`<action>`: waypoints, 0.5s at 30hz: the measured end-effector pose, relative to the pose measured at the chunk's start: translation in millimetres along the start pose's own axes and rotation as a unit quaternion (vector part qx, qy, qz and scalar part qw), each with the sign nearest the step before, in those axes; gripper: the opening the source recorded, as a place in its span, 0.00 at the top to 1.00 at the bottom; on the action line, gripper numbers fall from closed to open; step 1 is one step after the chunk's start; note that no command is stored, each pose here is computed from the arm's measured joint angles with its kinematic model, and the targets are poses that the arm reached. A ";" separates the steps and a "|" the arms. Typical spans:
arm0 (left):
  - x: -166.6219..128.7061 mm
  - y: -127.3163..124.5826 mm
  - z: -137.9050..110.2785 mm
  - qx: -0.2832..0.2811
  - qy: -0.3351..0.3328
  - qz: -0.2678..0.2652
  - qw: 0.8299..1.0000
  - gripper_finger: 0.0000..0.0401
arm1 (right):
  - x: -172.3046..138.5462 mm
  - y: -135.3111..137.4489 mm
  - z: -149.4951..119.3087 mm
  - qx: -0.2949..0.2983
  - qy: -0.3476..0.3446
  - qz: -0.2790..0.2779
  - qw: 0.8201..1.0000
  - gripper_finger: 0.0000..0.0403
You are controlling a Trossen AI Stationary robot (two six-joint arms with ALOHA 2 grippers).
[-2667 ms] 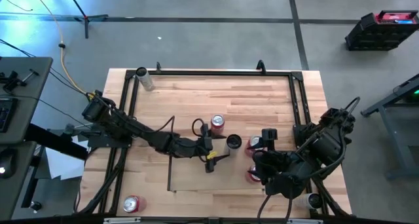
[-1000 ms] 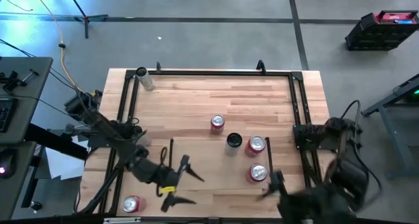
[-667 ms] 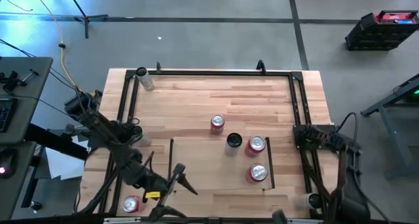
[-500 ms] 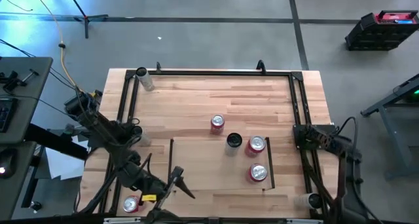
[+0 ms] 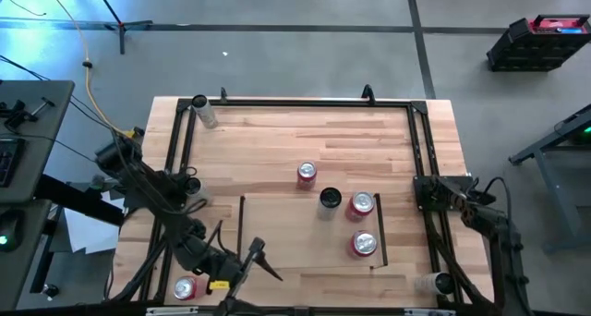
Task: Place canned beverage on shelf
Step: Put the bottom white yellow soda can on the shelf aligned with the white yellow soda can
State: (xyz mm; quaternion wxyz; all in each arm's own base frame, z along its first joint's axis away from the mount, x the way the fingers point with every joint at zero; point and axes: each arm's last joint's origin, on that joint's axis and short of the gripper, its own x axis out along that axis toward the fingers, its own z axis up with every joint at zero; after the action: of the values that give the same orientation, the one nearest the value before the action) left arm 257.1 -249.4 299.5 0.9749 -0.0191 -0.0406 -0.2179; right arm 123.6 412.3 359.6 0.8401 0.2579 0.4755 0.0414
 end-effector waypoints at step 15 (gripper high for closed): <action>5.3 4.9 -11.0 0.023 0.024 0.021 0.999 0.17 | 11.8 -36.2 29.2 0.041 0.108 -0.163 0.980 0.23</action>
State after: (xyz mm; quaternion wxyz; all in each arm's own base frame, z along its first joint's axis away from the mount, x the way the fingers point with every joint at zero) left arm 264.7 -247.9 288.8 0.9802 0.0076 -0.0220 -0.1967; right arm 147.6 373.2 345.4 0.7680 0.2053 0.6004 -0.0875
